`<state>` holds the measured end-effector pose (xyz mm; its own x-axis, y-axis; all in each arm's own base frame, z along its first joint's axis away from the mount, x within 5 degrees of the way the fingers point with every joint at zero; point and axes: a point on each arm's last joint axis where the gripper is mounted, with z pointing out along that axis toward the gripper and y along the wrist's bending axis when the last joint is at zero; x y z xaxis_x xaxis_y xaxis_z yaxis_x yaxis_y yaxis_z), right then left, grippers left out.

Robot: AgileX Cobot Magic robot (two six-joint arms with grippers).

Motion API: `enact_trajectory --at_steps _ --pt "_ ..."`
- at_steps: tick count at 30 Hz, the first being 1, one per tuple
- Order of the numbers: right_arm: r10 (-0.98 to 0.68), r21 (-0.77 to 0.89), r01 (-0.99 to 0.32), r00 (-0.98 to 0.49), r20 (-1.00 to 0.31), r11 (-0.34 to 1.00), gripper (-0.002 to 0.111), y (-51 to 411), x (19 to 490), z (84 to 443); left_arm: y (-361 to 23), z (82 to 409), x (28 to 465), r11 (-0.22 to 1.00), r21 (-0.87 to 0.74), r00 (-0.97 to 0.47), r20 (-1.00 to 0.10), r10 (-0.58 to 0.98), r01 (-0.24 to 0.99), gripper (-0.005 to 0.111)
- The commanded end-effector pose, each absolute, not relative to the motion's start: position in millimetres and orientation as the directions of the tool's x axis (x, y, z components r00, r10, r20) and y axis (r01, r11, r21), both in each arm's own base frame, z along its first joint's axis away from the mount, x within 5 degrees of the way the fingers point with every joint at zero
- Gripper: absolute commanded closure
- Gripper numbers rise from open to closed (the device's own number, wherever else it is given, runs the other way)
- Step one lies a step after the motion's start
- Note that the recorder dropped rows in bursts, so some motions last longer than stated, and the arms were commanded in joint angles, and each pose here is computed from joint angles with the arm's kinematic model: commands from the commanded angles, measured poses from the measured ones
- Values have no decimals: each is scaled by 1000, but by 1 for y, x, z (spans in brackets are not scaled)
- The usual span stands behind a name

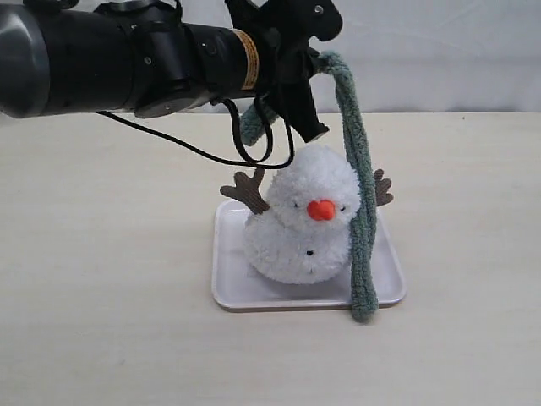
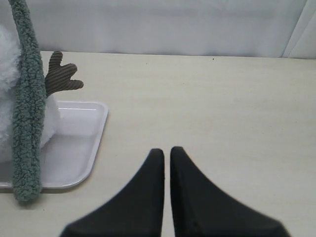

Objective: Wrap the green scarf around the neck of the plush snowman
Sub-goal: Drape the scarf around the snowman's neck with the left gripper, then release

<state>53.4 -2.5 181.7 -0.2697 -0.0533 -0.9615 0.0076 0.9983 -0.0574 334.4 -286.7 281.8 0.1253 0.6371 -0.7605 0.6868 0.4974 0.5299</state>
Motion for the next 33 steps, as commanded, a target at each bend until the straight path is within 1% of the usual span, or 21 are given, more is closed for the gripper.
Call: enact_trajectory --at_steps 1,9,16,23,27,33 --pt "-53 -56 5 -258 -965 998 104 -2 53 182 -275 281 344 555 494 49 -775 630 670 107" --pt "-53 -56 5 -258 -965 998 104 -2 53 182 -257 276 359 651 411 -65 -814 577 638 107" --pt "-53 -56 5 -258 -965 998 104 -2 53 182 -253 248 364 655 421 -177 -742 646 627 107" --pt "-53 -56 5 -258 -965 998 104 -2 53 182 -247 240 362 669 440 -278 -669 689 599 107" --pt "-53 -56 5 -258 -965 998 104 -2 53 182 -246 234 358 704 379 -354 -664 659 600 107" --pt "-53 -56 5 -258 -965 998 104 -2 53 182 -259 225 342 658 354 -345 -636 691 665 107"
